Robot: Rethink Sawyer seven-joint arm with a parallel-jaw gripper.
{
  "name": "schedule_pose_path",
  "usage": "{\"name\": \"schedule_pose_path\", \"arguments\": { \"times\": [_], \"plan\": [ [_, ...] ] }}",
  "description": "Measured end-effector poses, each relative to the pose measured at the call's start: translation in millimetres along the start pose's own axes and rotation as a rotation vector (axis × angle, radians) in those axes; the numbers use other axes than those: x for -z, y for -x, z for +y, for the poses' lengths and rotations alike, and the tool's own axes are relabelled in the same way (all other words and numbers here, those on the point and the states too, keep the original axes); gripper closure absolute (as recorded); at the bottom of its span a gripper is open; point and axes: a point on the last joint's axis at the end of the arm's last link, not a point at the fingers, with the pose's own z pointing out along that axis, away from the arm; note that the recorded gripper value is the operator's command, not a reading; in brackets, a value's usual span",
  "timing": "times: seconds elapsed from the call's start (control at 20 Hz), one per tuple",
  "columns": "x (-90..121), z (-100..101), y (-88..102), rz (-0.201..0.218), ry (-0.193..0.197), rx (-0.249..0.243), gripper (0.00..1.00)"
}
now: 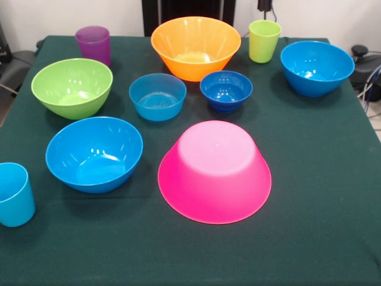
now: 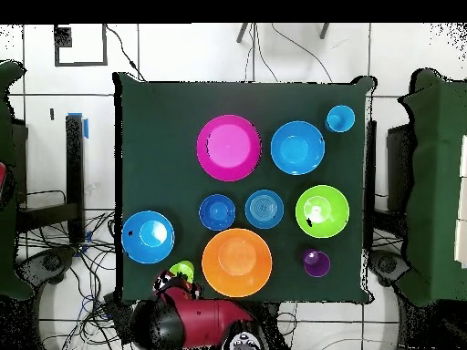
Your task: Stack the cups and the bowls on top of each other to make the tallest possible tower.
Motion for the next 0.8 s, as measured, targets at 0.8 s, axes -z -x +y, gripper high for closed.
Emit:
{"name": "schedule_pose_path", "arguments": {
  "times": [0.8],
  "plan": [
    [-26,-25,8.6,0.039,0.004,0.088,1.0]
  ]
}}
